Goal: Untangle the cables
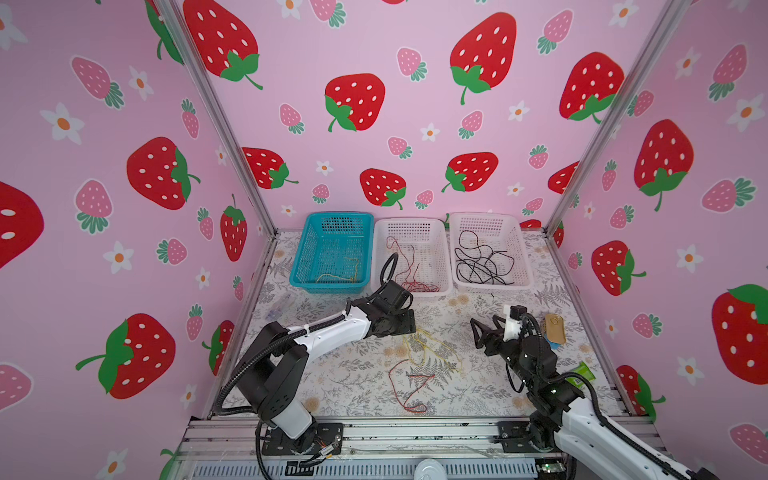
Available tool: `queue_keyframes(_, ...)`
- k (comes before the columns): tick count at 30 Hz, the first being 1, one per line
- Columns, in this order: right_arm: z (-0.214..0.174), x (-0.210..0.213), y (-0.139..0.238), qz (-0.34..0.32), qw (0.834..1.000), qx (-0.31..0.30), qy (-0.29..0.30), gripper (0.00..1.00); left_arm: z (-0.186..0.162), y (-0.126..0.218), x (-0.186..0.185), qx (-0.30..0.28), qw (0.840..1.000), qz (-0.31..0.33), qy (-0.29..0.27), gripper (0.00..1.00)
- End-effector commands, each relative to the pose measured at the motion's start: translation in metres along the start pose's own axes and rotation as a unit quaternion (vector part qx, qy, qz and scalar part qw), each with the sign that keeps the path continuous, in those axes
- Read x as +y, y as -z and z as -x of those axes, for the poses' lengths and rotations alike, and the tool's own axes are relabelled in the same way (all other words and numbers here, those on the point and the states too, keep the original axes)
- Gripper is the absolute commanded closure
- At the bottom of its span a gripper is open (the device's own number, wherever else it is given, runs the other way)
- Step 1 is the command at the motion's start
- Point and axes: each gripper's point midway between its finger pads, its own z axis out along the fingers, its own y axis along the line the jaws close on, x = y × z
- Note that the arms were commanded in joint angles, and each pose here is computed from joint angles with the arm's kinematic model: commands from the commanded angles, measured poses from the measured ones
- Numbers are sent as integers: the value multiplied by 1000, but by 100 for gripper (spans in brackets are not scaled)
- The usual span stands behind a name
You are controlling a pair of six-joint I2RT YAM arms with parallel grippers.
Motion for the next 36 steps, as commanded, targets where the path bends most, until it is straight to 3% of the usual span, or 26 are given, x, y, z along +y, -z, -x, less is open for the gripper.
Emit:
queue_keyframes(1,4,3,1,11,1000,-14,-9,17,20,-2,-7,-24,1000,-3,20,29)
queue_keyframes(11,6,5,2,17,1000,-17,-8,18,25,-22,-3,-14,999,-2,39,46)
queue_keyframes(29,8,7,3,22,999,-22,-6,18,24,-41,14,-11,998,20,56,66)
queue_keyframes(36,8,8,4,23,999,-24,-6,18,17,-49,16,4,998,18,61,70)
